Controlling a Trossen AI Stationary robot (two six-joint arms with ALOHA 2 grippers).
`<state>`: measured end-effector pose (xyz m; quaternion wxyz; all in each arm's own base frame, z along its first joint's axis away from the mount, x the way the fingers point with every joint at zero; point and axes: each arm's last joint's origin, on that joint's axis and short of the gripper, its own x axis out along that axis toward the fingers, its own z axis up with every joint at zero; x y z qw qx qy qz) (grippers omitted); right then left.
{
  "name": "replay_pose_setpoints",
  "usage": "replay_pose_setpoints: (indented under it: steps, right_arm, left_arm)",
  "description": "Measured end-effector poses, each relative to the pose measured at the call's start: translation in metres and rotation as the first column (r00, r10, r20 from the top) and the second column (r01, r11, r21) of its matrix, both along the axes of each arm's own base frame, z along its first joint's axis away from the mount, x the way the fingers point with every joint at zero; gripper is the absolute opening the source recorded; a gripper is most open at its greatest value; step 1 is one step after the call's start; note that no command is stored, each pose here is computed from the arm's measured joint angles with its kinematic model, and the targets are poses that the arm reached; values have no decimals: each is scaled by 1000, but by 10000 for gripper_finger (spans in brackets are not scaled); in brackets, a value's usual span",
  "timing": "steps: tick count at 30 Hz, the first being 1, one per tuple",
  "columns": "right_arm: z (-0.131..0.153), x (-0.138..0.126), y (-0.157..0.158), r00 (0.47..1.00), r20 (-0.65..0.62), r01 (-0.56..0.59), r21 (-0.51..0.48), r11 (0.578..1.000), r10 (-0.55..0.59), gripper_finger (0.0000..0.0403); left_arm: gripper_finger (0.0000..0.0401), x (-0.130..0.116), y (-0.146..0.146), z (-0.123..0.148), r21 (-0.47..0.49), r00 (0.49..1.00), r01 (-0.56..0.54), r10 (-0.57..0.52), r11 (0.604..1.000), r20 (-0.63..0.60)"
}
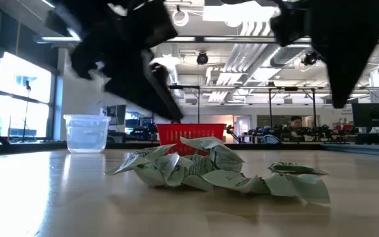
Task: Pick and place Stevia / Truvia into bins
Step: Put the truvia packet into the red basket
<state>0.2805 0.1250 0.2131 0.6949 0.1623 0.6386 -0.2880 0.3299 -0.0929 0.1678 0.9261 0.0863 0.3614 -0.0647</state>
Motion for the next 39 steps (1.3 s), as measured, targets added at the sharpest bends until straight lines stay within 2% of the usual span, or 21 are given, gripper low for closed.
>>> replay_pose_setpoints:
  steps: [3, 7, 16, 21, 27, 32, 35, 39]
  right_arm:
    - [-4, -18, 5, 996, 20, 87, 3, 996, -87, 321]
    - [-9, -31, 6, 988, 48, 144, 11, 990, -144, 321]
    - [-14, -31, 4, 987, 101, 132, -37, 991, -128, 321]
    - [-14, -31, 4, 986, 111, 128, -51, 990, -122, 321]
    - [-14, -31, 3, 987, 115, 124, -59, 991, -116, 321]
    - [-13, -31, 3, 988, 115, 109, -70, 992, -100, 321]
    - [-13, -31, 2, 988, 116, 108, -85, 991, -97, 321]
    - [-13, -32, 2, 989, 117, 107, -98, 989, -95, 321]
  left_arm:
    - [269, 13, 2, 0, -3, 999, 42, -42, 999, -23]
    - [253, 29, -2, -5, -29, 996, 68, -69, 997, -56]
    - [209, 60, -4, -28, -13, 993, 44, -45, 999, -109]
    - [185, 67, -2, -42, 12, 989, 24, -22, 1000, -143]
    - [117, 67, -2, -47, 33, 986, 15, -9, 999, -165]
    - [33, 62, 1, -36, 75, 987, -10, 22, 997, -160]
    - [30, 59, 3, -25, 126, 989, -30, 47, 992, -140]
    - [41, 50, 7, 8, 154, 993, -64, 78, 986, -88]
